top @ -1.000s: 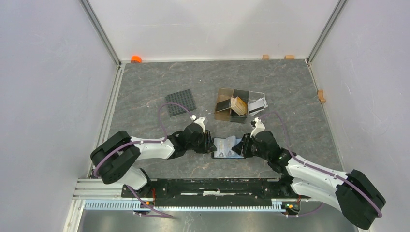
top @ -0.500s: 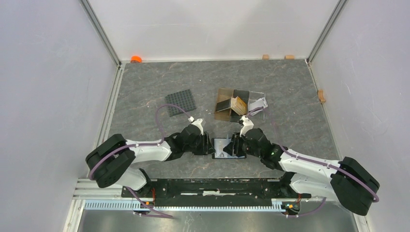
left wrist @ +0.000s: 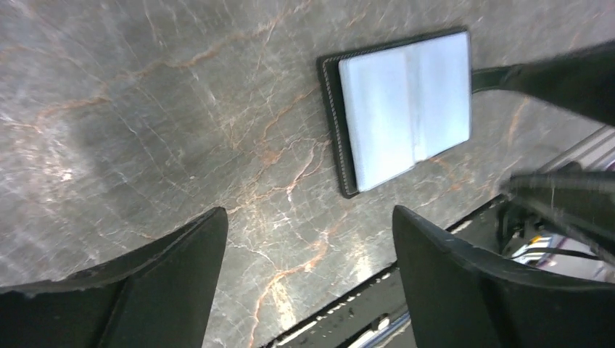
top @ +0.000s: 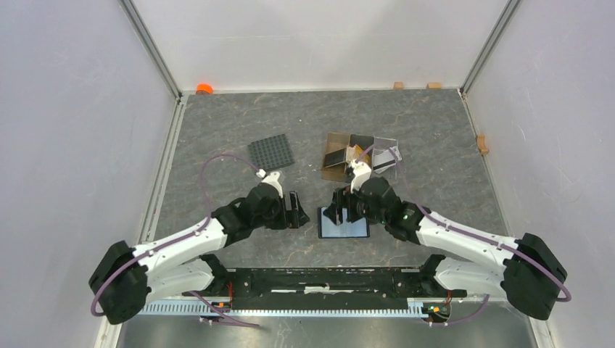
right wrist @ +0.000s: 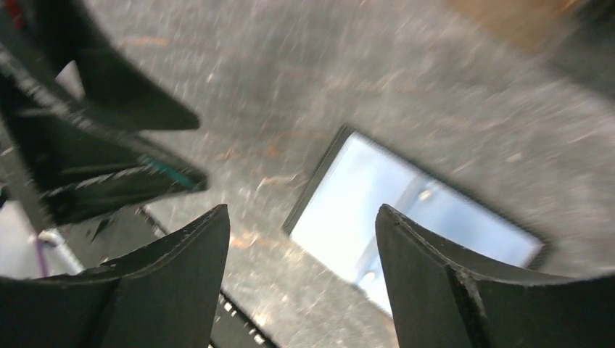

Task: Put the credit cards into the card holder
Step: Insert the credit card into the card holder, then pick up the credit card from the storage box.

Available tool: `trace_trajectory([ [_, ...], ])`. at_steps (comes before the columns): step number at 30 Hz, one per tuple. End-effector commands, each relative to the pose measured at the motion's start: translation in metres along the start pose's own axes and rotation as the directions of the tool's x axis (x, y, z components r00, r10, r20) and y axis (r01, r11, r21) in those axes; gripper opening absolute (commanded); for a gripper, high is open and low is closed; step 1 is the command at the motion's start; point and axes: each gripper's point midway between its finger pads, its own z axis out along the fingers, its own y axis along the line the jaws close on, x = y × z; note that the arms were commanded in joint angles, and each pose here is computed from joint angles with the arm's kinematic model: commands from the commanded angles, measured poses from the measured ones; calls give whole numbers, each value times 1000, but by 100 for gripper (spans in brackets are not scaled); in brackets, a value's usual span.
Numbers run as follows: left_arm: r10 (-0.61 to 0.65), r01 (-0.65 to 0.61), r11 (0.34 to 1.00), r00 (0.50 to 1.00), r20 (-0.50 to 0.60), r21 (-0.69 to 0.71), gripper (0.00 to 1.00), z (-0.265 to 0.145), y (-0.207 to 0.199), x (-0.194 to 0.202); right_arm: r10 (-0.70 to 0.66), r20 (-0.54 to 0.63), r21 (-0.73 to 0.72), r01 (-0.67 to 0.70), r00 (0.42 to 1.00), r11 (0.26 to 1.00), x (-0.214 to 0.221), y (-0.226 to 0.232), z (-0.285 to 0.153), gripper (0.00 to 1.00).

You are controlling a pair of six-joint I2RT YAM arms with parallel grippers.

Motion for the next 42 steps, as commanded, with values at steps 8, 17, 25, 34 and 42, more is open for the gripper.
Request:
trace_trajectory([
  [8, 246, -247, 969, 969, -13, -31, 100, -77, -19, -91, -213, 42, 459, 170, 976, 872, -134, -97, -35, 98],
  [17, 326, -299, 925, 942, 85, -233, 100, -80, 23, -144, -134, -3, 611, 108, 991, 784, -167, -172, -22, 98],
  [25, 315, -296, 924, 948, 40, -242, 100, -68, 37, -135, -112, -66, 672, 127, 992, 729, -165, -237, -36, 98],
  [34, 313, -300, 928, 949, 29, -222, 100, -66, 35, -131, -48, -217, 506, 154, 975, 849, -133, -277, -12, 98],
  [42, 309, -298, 929, 951, 16, -218, 100, -63, 37, -130, 39, -239, 496, 88, 970, 864, -119, -309, -17, 98],
])
